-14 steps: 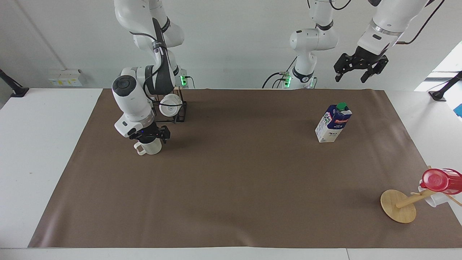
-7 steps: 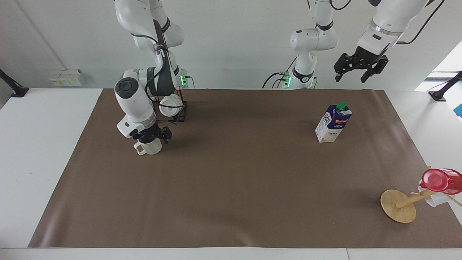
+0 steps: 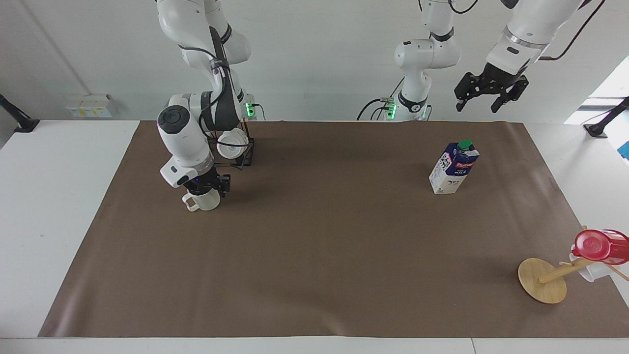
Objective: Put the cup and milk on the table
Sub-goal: 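Grasp the white mug with the right gripper and lift it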
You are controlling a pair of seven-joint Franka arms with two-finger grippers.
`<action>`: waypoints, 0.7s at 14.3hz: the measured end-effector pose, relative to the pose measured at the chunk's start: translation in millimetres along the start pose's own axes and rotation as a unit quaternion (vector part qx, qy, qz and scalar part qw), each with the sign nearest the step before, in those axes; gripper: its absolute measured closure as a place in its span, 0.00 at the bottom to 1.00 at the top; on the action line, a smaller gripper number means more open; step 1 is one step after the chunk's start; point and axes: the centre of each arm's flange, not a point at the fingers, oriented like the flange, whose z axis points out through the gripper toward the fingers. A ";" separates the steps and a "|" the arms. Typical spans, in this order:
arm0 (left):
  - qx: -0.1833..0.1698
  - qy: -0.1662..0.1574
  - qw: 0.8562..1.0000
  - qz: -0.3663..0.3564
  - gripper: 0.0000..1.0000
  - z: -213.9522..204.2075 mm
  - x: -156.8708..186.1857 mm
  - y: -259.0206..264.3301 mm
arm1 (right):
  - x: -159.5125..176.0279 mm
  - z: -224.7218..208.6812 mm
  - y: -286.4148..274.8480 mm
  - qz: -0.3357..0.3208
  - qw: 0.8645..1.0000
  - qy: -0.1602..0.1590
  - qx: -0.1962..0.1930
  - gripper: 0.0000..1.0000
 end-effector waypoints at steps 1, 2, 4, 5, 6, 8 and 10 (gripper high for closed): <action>0.000 0.000 1.000 0.000 0.00 0.0 0.0 0.2 | 0.0 0.0 0.1 0.000 1.000 0.000 0.000 0.65; 0.000 0.000 1.000 0.000 0.00 0.0 0.0 0.4 | 0.0 0.0 0.3 0.000 1.000 0.000 0.000 0.77; 0.000 0.000 1.000 0.000 0.00 0.0 0.0 0.3 | 0.5 -1.5 1.4 0.002 1.000 0.002 0.000 0.95; 0.000 0.000 1.000 0.000 0.00 0.0 0.0 0.2 | 0.6 -1.9 1.9 0.003 1.000 0.002 0.000 0.95; 0.000 0.000 1.000 0.000 0.00 0.0 0.0 -0.1 | 0.6 -1.9 1.8 0.003 1.000 0.002 0.000 0.95; 0.000 0.000 1.000 -0.001 0.00 0.0 0.0 -0.4 | 0.9 -2.4 1.6 0.002 1.000 0.003 0.000 0.95; 0.000 0.000 1.000 -0.001 0.00 0.0 0.0 -0.4 | 3.8 -7.1 -0.1 0.001 1.000 0.009 0.001 0.95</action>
